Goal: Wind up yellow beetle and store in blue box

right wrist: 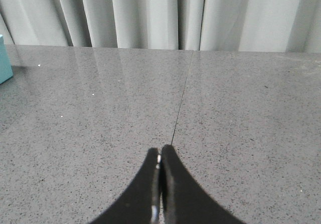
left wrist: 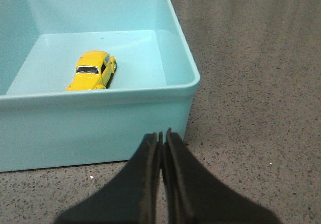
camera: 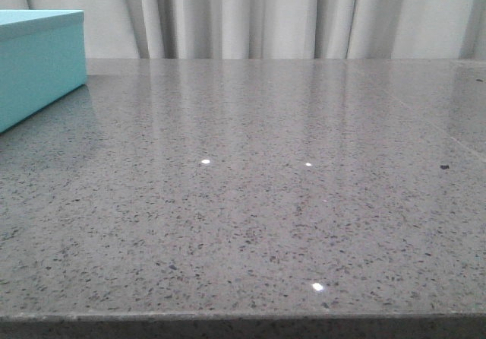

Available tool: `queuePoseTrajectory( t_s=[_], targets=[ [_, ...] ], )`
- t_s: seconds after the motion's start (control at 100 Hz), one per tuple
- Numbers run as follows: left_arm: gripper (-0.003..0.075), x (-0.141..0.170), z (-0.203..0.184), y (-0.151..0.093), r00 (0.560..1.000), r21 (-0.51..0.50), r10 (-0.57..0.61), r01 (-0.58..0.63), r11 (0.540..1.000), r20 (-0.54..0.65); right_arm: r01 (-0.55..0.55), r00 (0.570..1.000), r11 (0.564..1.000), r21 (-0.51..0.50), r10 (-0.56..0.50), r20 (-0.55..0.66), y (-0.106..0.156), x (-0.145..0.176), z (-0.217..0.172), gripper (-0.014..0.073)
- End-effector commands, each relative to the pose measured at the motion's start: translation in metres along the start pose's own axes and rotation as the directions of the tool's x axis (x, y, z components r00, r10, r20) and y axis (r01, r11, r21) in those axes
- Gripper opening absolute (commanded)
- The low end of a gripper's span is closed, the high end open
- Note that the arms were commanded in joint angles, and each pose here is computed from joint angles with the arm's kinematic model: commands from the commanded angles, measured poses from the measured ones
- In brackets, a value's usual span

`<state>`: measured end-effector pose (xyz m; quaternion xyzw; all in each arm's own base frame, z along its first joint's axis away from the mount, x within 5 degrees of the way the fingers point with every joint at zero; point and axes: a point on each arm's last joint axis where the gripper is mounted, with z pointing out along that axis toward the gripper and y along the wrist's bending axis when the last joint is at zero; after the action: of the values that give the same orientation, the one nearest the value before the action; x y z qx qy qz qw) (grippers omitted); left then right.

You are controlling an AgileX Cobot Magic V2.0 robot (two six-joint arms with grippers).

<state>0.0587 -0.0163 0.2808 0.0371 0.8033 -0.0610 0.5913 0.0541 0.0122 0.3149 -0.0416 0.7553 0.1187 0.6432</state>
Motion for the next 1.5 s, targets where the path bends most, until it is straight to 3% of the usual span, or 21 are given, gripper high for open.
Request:
queuePoseTrajectory(
  t_s=[0.0,0.35,0.61,0.79,0.9,1.06,1.11,1.49],
  targets=[
    [-0.0018,-0.014,-0.003,0.000,0.997,-0.007,-0.016,0.016,1.000,0.081,0.019,0.995,1.000,-0.011,-0.018,0.098,0.002,-0.015,-0.002,-0.0067],
    [-0.0018,-0.010,0.002,0.005,0.994,-0.045,0.001,0.004,0.999,0.109,0.019,0.995,1.000,-0.011,-0.018,0.098,0.002,-0.015,-0.002,-0.0067],
    [-0.0018,0.004,0.005,0.011,0.965,-0.060,0.006,0.010,0.998,0.263,0.019,0.995,1.000,-0.011,-0.018,0.097,0.002,-0.015,-0.002,-0.0067],
    [-0.0018,0.021,0.005,0.015,0.907,-0.104,0.064,-0.022,0.994,0.416,0.019,0.995,1.000,-0.011,-0.018,0.097,0.002,-0.015,-0.002,-0.0067],
    [-0.0018,0.040,0.006,0.016,0.891,-0.102,0.054,-0.009,0.995,0.451,0.019,0.995,1.000,-0.011,-0.018,0.097,0.002,-0.015,-0.002,-0.0067],
    [-0.0018,0.066,0.012,0.018,0.890,-0.093,0.027,0.018,0.995,0.456,0.019,0.995,1.000,-0.011,-0.018,0.097,0.002,-0.015,-0.002,-0.0067],
    [-0.0018,0.070,0.015,0.017,0.916,-0.086,0.016,0.021,0.996,0.401,0.019,0.995,1.000,-0.010,-0.018,0.094,0.002,-0.015,-0.002,-0.0067],
    [-0.0018,0.073,0.016,0.017,0.929,-0.081,0.013,0.019,0.997,0.371,0.019,0.996,1.000,-0.009,-0.018,0.089,0.002,-0.014,-0.001,-0.0067]
  ],
)
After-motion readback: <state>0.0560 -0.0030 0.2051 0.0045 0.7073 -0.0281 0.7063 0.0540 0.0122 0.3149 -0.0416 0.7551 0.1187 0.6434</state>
